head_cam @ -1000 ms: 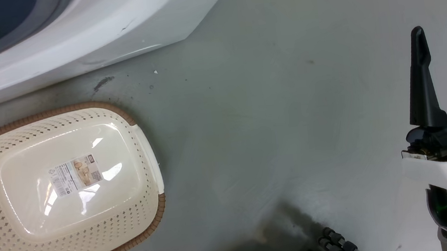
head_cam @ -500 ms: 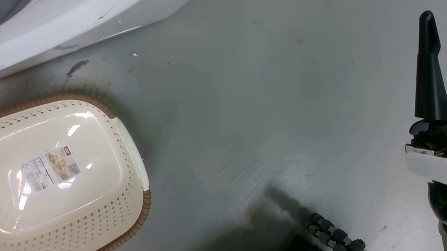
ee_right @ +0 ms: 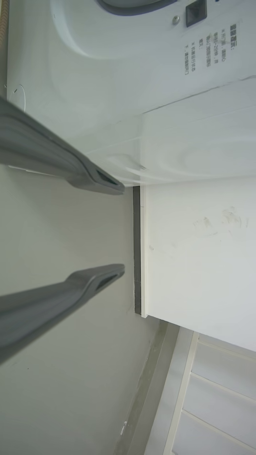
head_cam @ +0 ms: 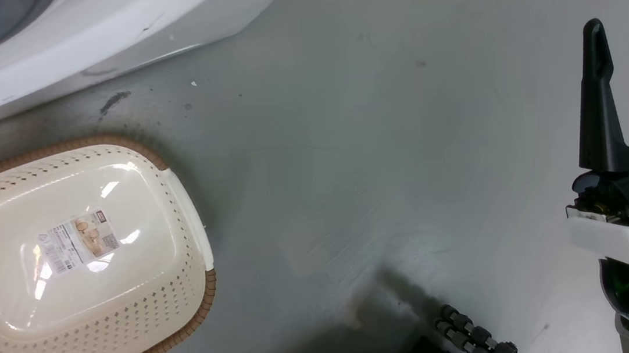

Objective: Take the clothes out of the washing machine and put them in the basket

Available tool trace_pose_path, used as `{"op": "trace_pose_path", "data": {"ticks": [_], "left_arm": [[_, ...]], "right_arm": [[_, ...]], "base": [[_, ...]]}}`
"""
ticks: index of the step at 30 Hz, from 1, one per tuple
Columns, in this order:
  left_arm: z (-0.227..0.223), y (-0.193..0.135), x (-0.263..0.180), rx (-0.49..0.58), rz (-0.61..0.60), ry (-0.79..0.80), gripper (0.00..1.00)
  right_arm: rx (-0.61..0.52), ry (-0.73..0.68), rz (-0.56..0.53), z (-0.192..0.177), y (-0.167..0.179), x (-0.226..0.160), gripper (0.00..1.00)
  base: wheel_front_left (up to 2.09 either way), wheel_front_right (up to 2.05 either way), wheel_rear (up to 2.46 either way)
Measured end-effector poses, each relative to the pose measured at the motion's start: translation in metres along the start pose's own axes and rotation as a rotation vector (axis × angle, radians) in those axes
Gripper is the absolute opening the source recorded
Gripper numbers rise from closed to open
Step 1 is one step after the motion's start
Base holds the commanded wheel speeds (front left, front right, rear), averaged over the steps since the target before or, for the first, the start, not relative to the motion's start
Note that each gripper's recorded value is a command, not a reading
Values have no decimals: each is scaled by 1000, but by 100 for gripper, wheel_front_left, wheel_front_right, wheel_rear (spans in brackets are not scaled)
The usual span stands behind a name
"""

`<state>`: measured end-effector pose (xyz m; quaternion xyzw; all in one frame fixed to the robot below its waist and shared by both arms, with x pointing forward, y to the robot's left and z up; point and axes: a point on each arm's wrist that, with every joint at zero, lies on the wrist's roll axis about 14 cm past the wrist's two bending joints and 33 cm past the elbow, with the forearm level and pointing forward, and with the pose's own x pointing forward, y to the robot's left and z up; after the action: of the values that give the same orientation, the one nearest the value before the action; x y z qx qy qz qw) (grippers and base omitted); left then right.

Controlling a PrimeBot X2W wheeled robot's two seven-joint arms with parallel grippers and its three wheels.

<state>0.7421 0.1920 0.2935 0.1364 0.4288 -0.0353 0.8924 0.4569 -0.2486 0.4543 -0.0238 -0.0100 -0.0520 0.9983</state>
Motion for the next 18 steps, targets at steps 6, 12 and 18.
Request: {"op": "trace_pose_path", "data": {"ticks": [6, 12, 18], "left_arm": [[24, 10, -22, -5, 8, -150, 0], [36, 4, -52, -56, -31, -287, 0], [36, 1, -87, -82, -47, -394, 0]], "right_arm": [[-3, -44, 8, 17, 2, -1, 100], [-5, -97, 20, 41, 6, -7, 100], [-5, -144, 43, 62, 14, -17, 100]], "base": [[0, 0, 0], [0, 0, 0], [0, 0, 0]]}}
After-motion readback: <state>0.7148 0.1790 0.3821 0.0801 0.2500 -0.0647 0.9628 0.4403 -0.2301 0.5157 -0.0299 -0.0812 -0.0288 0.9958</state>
